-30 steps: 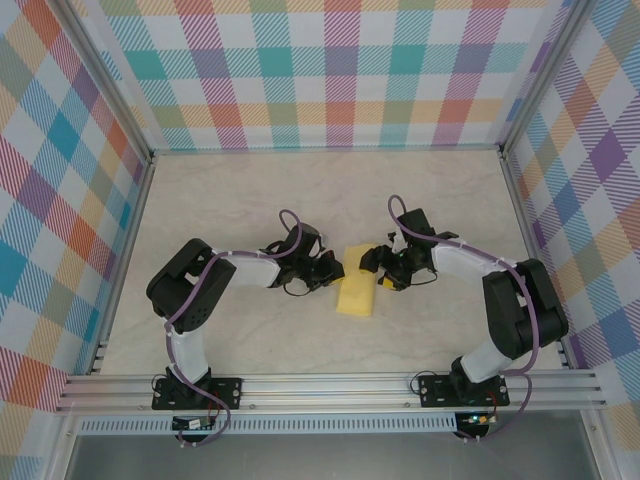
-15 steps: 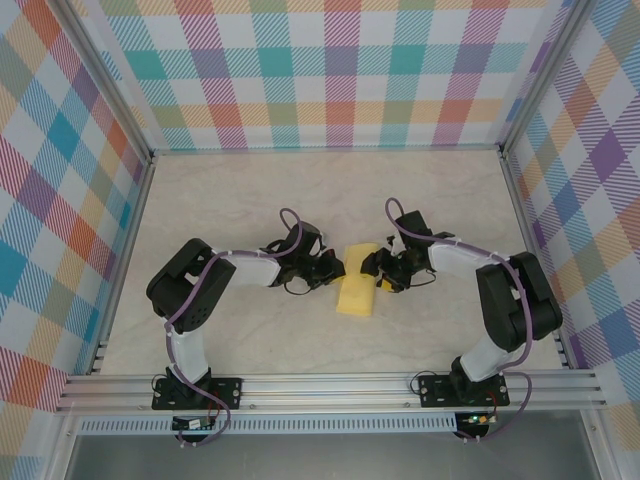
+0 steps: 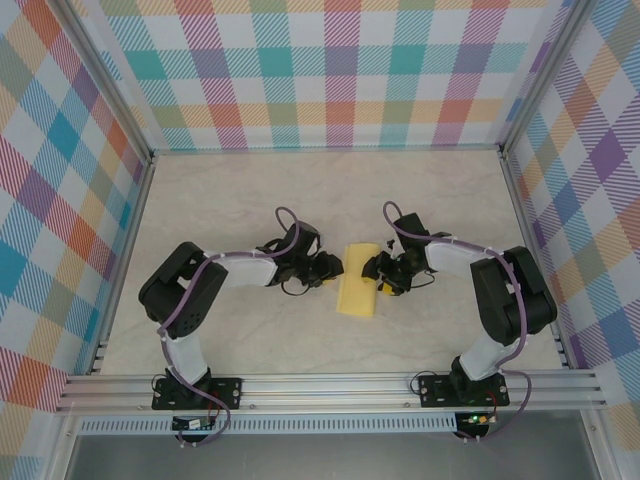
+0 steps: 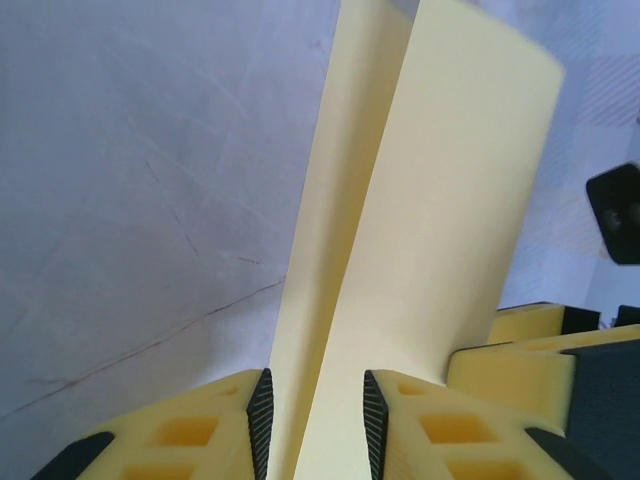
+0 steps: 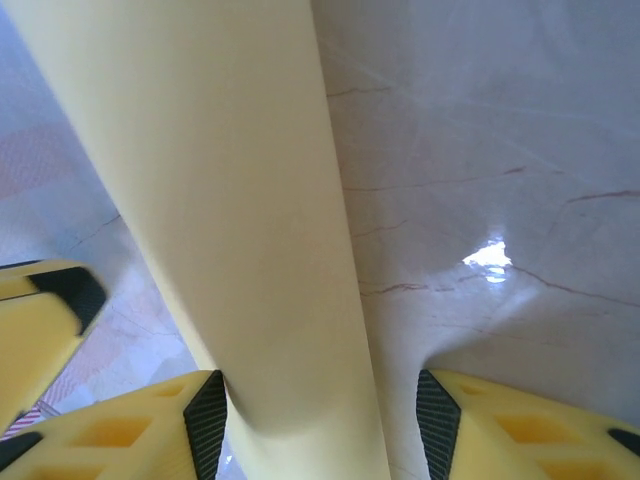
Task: Fold a paper plane with a square sheet of paper (pick it up from the middle)
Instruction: Hold the square sheet of paper at the center of the table.
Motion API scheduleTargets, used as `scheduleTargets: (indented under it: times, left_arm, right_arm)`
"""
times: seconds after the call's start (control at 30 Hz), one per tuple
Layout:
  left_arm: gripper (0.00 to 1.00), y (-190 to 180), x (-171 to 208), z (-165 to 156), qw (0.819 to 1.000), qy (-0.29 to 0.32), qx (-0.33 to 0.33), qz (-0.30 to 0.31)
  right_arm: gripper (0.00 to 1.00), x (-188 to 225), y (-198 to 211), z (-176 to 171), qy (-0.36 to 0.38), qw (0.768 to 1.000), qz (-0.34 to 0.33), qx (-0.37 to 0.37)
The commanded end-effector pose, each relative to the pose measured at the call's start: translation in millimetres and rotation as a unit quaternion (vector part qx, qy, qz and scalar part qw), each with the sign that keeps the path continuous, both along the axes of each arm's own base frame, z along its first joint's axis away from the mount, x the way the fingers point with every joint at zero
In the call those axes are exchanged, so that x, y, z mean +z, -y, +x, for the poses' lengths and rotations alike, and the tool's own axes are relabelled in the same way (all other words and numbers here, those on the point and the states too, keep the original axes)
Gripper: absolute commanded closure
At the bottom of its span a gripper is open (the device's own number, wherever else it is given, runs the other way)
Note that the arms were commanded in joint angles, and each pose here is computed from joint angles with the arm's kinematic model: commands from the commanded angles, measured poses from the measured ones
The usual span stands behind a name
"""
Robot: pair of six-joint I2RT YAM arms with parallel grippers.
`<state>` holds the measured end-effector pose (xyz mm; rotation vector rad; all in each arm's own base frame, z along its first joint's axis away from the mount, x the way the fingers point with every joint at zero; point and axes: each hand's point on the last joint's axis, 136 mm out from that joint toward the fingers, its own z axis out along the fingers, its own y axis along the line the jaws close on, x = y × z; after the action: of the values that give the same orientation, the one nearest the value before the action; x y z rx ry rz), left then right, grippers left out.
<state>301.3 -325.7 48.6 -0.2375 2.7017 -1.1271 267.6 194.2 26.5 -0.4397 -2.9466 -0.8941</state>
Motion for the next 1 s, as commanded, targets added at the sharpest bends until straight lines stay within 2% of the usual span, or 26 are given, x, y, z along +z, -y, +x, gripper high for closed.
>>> scheduleTargets:
  times: [0.0,0.2,0.5,0.97]
  left_arm:
    - [0.68,-21,13,2,0.998,0.033,0.039,0.039]
    - [0.68,-43,16,-1,0.994,0.046,0.084,0.054]
    - [0.68,-42,22,0,0.994,0.05,0.082,0.047]
    - [0.68,-40,20,-1,0.995,0.048,0.076,0.043]
  right_arm:
    - [0.43,-3,7,-1,-0.009,1.0,-0.027,-0.005]
    - [0.38,-3,3,0,-0.017,0.999,-0.05,0.012]
    - [0.34,-9,7,-4,-0.033,0.992,-0.121,0.034]
    - [0.33,-14,8,-1,-0.061,0.984,-0.163,0.049]
